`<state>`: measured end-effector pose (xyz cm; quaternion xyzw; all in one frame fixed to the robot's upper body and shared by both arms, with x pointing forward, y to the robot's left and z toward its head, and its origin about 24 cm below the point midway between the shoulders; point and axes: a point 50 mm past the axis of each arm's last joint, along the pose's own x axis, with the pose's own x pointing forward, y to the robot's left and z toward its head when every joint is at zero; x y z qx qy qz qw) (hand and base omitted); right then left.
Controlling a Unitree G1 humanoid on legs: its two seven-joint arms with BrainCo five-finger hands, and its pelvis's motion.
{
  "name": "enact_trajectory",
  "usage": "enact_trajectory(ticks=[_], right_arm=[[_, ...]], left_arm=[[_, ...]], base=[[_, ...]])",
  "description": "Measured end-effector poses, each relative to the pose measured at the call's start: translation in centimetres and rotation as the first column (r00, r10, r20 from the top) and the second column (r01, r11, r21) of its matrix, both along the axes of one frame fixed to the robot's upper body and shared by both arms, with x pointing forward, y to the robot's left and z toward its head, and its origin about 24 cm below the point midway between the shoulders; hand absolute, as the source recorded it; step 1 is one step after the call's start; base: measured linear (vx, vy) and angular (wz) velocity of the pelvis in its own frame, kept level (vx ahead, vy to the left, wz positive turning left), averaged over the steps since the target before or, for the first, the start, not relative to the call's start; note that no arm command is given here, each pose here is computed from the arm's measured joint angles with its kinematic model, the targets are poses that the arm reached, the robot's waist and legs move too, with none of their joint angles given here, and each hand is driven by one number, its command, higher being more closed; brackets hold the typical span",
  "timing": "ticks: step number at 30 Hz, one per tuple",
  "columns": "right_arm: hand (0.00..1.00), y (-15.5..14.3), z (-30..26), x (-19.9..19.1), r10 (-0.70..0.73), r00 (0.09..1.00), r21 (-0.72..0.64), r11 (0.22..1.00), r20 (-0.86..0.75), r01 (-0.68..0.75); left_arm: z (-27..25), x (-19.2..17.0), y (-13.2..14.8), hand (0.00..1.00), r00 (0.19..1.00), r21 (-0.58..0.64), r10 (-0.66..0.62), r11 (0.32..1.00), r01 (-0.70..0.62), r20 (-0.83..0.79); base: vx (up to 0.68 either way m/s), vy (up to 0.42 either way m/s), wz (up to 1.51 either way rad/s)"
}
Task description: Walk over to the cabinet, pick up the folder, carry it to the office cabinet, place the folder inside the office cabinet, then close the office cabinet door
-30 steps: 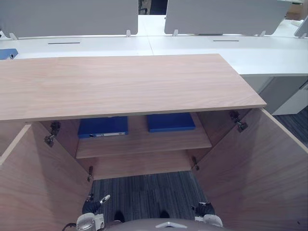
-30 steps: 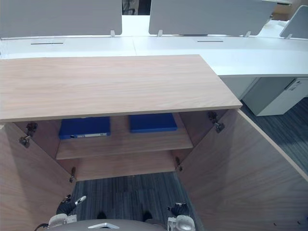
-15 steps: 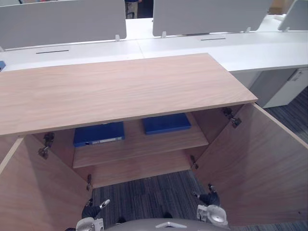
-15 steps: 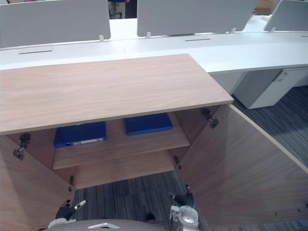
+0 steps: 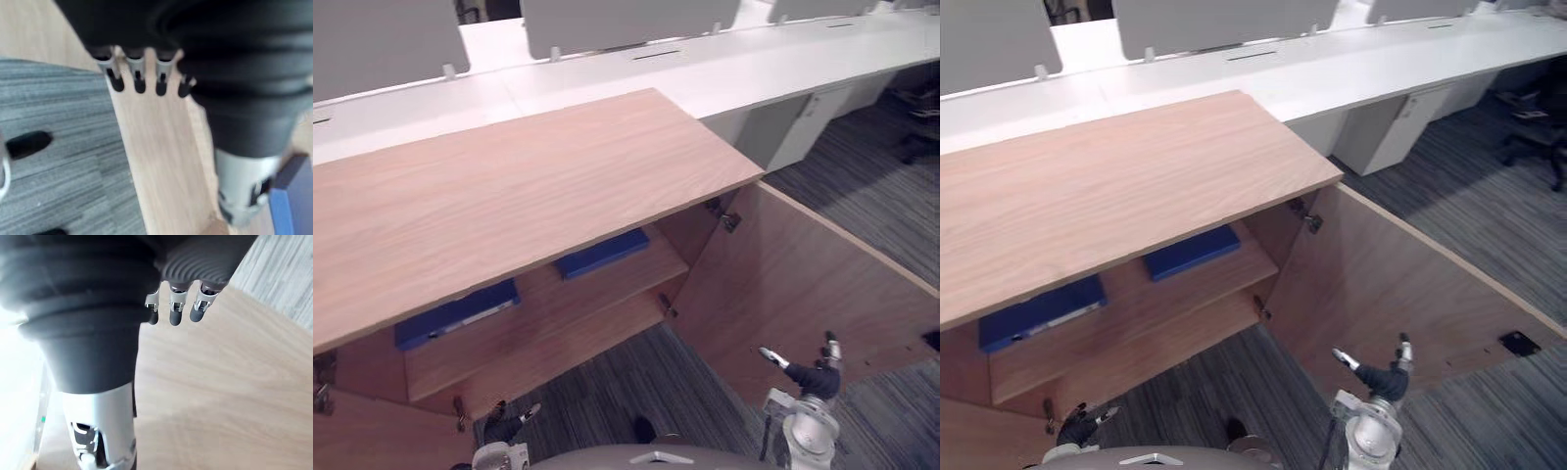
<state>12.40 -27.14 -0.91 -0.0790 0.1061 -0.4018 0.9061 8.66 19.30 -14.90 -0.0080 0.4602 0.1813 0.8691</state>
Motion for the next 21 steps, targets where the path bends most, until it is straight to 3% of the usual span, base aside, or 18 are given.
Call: enact_trajectory(ticks=[6,15,21], right_arm=[[0.0,-1.2,1.5,-1.5,-0.128,0.989,-0.016,0.991,0.075,0.13],[0.0,-3.4,3.0,-3.5,-0.3,0.936,-0.01,0.952,0.183,0.307],[0.0,-6.0,4.3,-4.5,-0.441,0.844,0.055,0.893,0.305,0.447]], left_arm=[[0.3,1.4,-2.3,0.0,0.998,-0.062,0.026,0.998,-0.023,0.055],[0.8,2.1,-1.9,0.0,0.995,-0.051,0.039,0.998,-0.034,0.093],[0.8,2.0,-1.6,0.0,0.994,-0.052,0.055,0.997,-0.051,0.094]], base=[[0.0,-0.057,-0.41],[-0.03,-0.058,-0.05],[-0.02,-0.044,0.03]])
